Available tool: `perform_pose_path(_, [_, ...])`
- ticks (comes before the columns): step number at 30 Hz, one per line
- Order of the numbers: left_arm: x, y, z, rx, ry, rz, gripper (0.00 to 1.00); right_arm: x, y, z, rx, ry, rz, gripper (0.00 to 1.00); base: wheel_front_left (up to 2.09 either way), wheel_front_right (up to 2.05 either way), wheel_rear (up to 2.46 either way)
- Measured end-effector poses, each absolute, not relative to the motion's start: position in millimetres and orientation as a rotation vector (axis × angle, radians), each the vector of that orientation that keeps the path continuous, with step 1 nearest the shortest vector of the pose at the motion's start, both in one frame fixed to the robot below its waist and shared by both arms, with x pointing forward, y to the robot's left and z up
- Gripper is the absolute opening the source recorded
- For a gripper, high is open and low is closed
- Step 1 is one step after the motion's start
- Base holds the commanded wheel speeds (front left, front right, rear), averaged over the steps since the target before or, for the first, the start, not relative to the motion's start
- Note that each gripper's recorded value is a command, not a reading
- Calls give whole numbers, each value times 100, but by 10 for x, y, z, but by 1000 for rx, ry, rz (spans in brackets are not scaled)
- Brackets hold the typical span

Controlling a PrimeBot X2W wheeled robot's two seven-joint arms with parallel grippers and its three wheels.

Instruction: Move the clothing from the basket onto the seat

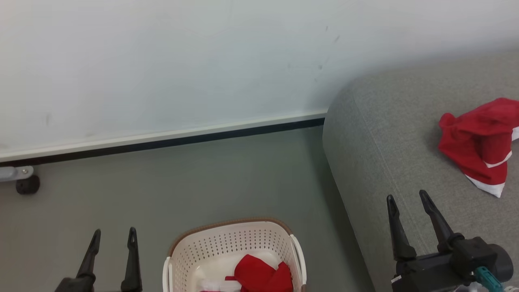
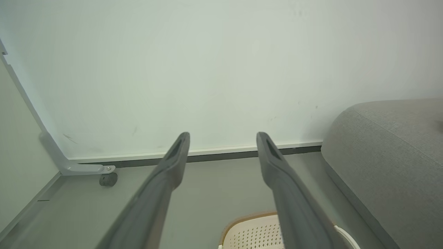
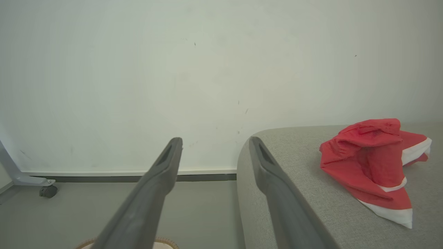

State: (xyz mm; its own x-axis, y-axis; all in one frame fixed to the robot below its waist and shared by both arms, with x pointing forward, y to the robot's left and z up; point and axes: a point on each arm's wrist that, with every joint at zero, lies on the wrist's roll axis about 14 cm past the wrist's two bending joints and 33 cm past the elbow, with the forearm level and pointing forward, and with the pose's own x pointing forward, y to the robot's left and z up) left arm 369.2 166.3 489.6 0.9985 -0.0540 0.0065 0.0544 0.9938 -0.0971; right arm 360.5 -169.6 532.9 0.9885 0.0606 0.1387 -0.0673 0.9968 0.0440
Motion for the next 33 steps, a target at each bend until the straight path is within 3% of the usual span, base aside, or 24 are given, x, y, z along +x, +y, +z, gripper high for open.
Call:
perform_pose_path(9, [3982,1377,4742,-83,40,-164,100,3871,-1749,5340,40,-144,50,100,0,0,0])
perform_pose_path(33, [4217,520,3024,29,553,-500,100,4685,-1983,5035,-13,-110,-20,100,0,0,0])
